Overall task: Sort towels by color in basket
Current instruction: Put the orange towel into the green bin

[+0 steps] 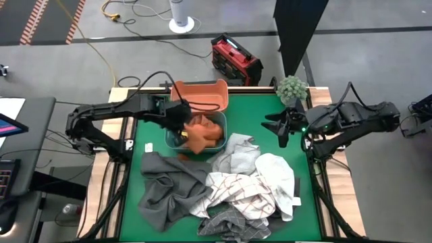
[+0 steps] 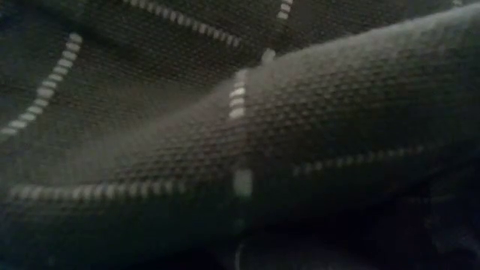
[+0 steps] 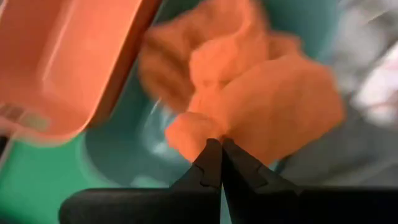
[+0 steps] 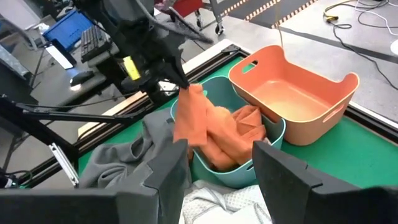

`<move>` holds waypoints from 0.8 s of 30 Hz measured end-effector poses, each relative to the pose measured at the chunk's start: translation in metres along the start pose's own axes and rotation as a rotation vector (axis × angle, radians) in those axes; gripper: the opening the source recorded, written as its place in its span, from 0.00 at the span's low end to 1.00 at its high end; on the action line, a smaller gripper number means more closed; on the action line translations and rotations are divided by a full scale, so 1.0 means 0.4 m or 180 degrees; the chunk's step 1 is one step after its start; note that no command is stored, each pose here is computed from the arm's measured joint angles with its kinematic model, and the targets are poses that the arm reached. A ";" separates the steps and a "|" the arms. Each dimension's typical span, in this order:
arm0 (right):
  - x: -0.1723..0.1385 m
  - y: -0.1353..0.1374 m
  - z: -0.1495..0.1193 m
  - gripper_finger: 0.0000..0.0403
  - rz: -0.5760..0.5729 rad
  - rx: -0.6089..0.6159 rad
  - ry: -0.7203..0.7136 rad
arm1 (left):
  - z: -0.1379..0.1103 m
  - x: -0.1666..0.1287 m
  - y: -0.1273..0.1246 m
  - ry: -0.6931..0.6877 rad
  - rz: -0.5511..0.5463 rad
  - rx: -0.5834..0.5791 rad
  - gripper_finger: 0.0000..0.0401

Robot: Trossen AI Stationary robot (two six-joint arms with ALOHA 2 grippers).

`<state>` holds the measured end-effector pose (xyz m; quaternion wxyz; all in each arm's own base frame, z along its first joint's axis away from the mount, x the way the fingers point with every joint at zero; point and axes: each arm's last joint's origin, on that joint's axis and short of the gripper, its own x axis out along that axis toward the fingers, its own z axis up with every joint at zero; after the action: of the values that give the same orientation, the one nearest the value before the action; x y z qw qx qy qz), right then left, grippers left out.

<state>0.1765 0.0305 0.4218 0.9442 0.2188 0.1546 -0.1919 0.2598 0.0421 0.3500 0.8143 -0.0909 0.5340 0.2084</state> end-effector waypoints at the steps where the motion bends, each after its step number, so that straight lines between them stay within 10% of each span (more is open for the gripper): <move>1: 0.001 0.001 0.000 0.51 0.0001 0.0005 -0.0002 | -0.008 0.001 0.004 0.0100 0.0104 0.0010 0.00; 13: 0.003 0.002 0.000 0.51 0.0001 0.0048 -0.0002 | 0.000 0.015 0.003 0.0003 0.0219 -0.0046 0.00; 24: 0.000 0.015 0.007 0.51 0.0130 0.0126 -0.0114 | 0.062 0.215 -0.029 0.0556 0.0352 0.0301 0.00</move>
<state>0.1795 0.0341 0.4264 0.9460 0.2371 0.1294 -0.1795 0.3149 0.0616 0.2813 0.7554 -0.0407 0.6163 0.2188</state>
